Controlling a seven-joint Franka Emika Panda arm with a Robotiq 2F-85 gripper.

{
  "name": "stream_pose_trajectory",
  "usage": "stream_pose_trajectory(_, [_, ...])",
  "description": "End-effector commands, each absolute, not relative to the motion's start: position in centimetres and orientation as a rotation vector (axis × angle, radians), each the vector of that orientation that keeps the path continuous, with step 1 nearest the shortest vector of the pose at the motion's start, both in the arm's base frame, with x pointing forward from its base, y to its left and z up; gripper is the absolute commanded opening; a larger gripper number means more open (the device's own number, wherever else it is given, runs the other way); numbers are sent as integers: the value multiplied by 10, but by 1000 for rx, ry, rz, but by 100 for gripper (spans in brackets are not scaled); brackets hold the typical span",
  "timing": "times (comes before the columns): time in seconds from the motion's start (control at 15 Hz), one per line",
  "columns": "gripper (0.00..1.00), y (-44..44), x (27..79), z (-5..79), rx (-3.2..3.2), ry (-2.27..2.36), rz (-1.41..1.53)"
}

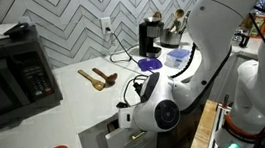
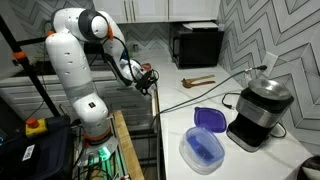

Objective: Put the spoons in the open drawer

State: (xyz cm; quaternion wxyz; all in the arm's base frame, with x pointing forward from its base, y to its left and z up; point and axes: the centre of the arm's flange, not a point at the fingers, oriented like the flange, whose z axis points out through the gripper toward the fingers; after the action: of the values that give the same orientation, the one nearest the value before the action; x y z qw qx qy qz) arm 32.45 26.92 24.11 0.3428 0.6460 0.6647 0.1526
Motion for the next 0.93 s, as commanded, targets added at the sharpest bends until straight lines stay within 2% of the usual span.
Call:
stream_pose_trajectory(0.0, [100,276,318,247,1602,1681,425])
stream_pose_trajectory(0.87, [100,276,317,273,1625,1584,507])
